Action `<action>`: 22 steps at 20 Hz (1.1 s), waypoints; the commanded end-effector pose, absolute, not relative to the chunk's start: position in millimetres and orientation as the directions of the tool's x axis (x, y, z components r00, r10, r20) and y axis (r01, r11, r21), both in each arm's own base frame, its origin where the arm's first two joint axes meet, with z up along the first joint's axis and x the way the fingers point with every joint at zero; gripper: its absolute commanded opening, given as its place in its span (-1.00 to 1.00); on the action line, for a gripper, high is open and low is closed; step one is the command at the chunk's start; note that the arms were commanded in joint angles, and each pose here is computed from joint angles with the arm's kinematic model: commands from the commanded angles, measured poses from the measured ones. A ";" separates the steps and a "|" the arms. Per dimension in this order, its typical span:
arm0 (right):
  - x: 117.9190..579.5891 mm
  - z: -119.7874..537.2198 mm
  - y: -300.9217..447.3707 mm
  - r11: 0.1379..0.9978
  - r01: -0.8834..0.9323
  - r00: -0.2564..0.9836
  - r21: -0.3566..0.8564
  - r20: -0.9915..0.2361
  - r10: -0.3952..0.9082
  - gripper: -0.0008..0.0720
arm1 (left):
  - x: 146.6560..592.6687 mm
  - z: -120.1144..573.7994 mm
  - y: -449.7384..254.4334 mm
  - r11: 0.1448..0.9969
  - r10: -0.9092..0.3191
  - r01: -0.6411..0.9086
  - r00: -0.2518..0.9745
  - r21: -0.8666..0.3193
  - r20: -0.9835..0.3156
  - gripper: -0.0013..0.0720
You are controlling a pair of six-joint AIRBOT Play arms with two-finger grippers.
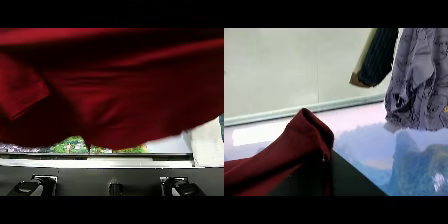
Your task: Fold the clothes and pants, and hang the long-sleeved shirts on hangers.
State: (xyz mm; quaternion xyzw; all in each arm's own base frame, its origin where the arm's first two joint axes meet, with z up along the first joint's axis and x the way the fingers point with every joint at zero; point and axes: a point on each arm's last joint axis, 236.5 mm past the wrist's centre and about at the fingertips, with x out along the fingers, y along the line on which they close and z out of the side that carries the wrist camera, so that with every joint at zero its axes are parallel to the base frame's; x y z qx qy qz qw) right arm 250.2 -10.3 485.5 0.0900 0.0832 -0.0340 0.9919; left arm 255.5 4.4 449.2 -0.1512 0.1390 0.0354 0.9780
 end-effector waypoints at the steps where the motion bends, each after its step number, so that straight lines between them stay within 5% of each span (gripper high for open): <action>1: 308.2 433.3 -0.7 0.982 0.109 0.933 0.153 -0.356 -0.049 -0.90 | 298.2 400.7 3.6 0.956 0.041 -0.163 0.898 -0.245 -0.438 -0.92; 7: 470.4 241.6 19.9 0.990 0.138 0.686 0.026 -0.724 -0.077 -0.90 | 477.6 212.8 -12.1 0.979 0.041 -0.169 0.701 -0.109 -0.712 -0.92; 11: 557.4 113.5 34.5 0.992 0.128 0.599 0.007 -0.797 -0.072 -0.90 | 575.5 82.3 -38.2 0.974 -0.037 -0.143 0.663 -0.175 -0.748 -0.91; 14: 591.6 39.1 43.8 0.990 0.138 0.568 0.032 -0.821 -0.053 -0.90 | 592.0 0.3 -45.7 0.968 -0.058 -0.164 0.586 -0.189 -0.808 -0.91; 19: 586.6 -21.6 58.5 0.987 0.142 0.462 0.072 -0.887 -0.001 -0.90 | 575.4 -54.8 -55.7 0.956 -0.102 -0.202 0.457 -0.215 -0.884 -0.90; 20: 583.3 -22.7 58.4 0.987 0.144 0.449 0.070 -0.894 -0.002 -0.90 | 570.2 -55.6 -57.9 0.946 -0.128 -0.218 0.434 -0.242 -0.892 -0.80; 21: 578.5 -21.3 57.5 0.987 0.146 0.434 0.065 -0.901 -0.005 -0.88 | 565.1 -53.1 -56.6 0.934 -0.151 -0.237 0.412 -0.266 -0.898 -0.48; 22: 571.3 -16.3 55.8 0.991 0.123 0.415 0.047 -0.910 -0.009 -0.71 | 558.9 -46.5 -50.6 0.925 -0.171 -0.253 0.388 -0.283 -0.906 0.12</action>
